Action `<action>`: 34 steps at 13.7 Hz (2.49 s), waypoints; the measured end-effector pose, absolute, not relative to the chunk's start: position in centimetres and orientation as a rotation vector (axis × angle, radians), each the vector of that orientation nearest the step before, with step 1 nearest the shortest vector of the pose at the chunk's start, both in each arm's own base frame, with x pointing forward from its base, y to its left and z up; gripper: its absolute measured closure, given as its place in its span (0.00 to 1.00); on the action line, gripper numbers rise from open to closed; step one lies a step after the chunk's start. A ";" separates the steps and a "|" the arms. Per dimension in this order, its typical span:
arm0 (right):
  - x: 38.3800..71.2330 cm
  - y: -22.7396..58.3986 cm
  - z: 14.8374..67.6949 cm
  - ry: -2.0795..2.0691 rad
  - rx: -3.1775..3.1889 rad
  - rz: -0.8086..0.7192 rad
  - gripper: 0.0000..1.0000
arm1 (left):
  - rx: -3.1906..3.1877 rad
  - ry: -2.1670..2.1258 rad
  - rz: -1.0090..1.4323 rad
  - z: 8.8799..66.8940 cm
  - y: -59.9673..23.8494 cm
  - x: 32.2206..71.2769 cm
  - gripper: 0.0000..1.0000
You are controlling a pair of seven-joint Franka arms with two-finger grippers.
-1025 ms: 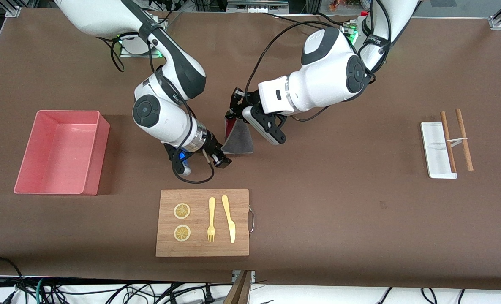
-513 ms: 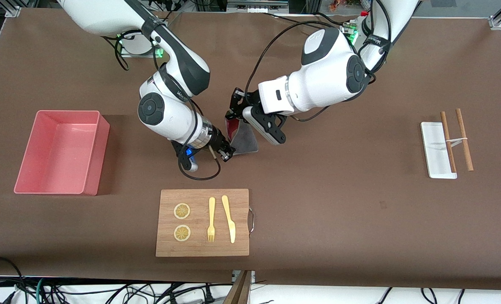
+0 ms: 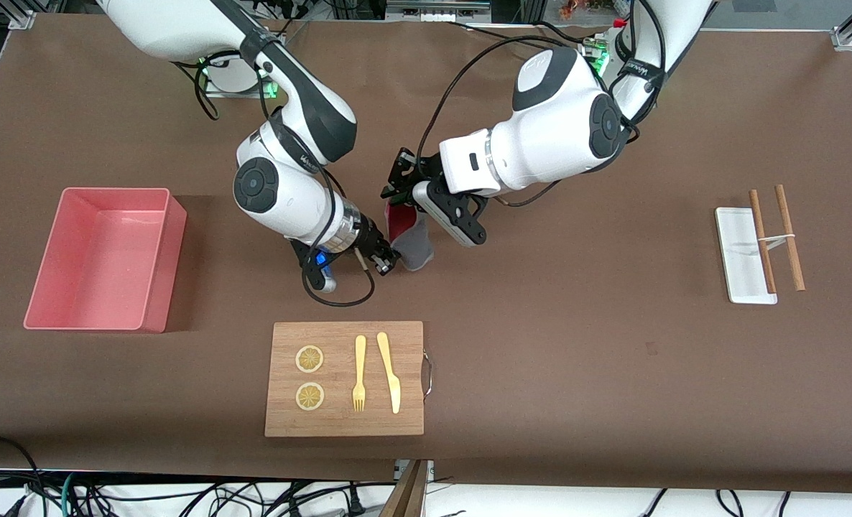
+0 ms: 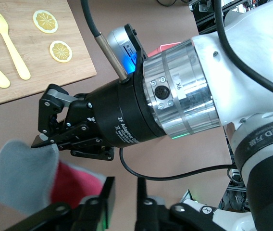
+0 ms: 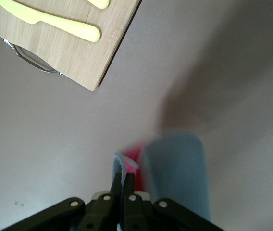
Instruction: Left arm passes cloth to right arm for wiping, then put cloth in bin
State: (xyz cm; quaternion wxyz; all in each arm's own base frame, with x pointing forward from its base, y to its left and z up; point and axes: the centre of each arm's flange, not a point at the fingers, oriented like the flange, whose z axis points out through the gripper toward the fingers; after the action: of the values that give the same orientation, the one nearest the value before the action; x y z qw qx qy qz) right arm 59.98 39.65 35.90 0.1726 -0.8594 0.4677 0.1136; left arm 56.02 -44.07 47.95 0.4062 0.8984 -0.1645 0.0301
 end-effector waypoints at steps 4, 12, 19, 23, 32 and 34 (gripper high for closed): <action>59.6 39.6 35.7 1.321 -2.470 0.351 1.00 | 2.262 -0.412 0.093 48.6 -43.8 56.4 0.30; 56.5 40.3 36.0 1.268 -2.640 0.525 1.00 | 2.439 -0.525 0.050 50.6 -36.0 58.6 0.00; 55.7 36.9 33.4 1.060 -2.837 0.654 1.00 | 2.870 -0.734 -0.125 52.8 -25.5 58.0 0.00; 59.9 26.4 28.5 0.928 -2.911 0.656 1.00 | 3.038 -0.639 -0.152 54.6 -18.0 59.0 0.00; 63.8 7.9 29.2 0.508 -3.052 0.638 1.00 | 3.123 -0.312 -0.281 56.5 -11.5 58.8 0.00; 64.1 4.6 30.2 0.385 -3.069 0.607 1.00 | 3.160 -0.293 -0.280 56.6 -11.2 58.7 0.00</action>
State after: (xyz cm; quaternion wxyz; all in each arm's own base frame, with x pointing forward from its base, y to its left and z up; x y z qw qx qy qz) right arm 64.08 4.63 30.21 -0.0053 -0.9736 0.1222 0.1927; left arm 58.73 -11.16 56.57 -0.0220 0.9916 -0.0921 -0.0880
